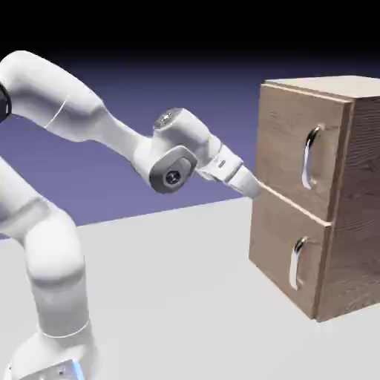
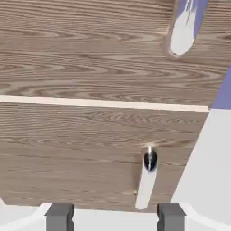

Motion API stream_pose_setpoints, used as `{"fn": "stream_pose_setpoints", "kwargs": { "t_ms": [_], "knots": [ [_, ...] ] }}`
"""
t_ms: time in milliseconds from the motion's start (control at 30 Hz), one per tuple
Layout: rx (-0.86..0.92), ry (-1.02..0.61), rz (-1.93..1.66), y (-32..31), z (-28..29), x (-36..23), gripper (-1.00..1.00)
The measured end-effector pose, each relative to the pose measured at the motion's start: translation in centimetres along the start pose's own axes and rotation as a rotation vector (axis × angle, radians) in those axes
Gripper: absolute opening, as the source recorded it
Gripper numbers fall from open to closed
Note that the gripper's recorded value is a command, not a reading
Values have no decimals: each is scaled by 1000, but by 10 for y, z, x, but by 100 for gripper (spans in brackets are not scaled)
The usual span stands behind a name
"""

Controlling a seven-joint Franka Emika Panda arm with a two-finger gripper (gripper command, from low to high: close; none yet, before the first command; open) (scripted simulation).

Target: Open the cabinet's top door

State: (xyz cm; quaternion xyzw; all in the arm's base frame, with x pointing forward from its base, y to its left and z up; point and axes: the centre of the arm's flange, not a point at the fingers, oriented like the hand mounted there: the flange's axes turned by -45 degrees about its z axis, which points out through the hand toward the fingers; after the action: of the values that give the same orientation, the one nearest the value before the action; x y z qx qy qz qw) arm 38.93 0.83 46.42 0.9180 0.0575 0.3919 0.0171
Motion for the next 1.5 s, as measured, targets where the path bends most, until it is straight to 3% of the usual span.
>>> {"fn": "stream_pose_setpoints", "kwargs": {
  "t_ms": [700, 1500],
  "knots": [
    [-101, 173, -1092, -21, -62, 45, 0],
    [-567, 213, -2135, 26, -51, 49, 0]
  ]
}}
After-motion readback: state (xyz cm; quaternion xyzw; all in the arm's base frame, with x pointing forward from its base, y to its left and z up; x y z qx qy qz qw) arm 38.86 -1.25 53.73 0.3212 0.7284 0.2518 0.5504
